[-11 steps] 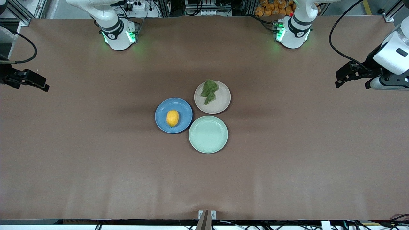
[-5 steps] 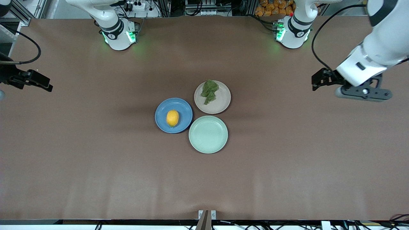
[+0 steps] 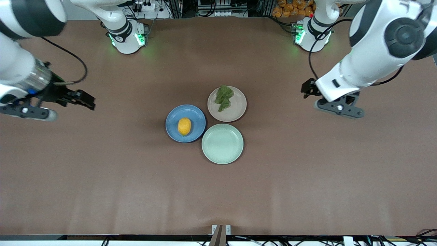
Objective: Pick lemon and lettuce from blue and beige plates
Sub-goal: 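Move the right gripper to the lemon while the left gripper reaches the lettuce, then lower the right gripper onto the lemon while the left gripper lowers onto lettuce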
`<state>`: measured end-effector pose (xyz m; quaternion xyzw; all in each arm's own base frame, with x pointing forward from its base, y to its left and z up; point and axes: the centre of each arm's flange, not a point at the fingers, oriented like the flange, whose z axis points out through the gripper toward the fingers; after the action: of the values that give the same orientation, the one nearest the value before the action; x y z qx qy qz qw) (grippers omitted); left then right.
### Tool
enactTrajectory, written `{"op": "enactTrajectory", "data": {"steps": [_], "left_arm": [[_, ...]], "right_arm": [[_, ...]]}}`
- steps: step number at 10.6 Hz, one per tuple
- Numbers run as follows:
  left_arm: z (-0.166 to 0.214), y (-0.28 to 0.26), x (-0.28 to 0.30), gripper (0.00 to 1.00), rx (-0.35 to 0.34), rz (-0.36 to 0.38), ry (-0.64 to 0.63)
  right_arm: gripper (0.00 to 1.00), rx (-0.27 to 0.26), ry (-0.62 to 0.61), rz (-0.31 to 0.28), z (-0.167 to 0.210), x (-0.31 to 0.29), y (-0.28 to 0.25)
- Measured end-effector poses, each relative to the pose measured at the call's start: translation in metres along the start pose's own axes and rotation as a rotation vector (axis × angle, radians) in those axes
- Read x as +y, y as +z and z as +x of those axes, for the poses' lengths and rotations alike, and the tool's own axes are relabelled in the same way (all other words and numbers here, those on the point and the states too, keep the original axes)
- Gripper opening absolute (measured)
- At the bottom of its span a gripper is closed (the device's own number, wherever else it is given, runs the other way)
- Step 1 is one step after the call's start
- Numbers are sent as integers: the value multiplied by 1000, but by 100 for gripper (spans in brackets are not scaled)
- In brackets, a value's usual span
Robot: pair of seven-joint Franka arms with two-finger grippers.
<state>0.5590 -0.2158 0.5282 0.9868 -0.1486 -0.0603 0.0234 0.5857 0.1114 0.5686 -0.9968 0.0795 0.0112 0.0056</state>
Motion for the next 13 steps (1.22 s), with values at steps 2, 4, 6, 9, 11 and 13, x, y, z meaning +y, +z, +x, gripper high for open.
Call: {"op": "enactTrajectory", "data": {"steps": [2,4,6,9,11,13], "left_arm": [[7,35,26,100,9,-37,19],[7,71,61,100,31,-51,22],[0,105,105,100,24,-57,17],[-9,164,177,100,-31,-39,17],[-15,206,214,100,-62,-25,21],[-19,244,246,100,-80,-14,11]], "right_arm": [[100,-18,-7,1,-4,-28,33],[100,-33,1,7,-5,-58,62],[100,-6,35,34,-5,-83,95],[100,-9,77,53,-12,-112,141],[100,-20,95,38,-16,-131,166],[100,-28,101,27,-21,-149,190]]}}
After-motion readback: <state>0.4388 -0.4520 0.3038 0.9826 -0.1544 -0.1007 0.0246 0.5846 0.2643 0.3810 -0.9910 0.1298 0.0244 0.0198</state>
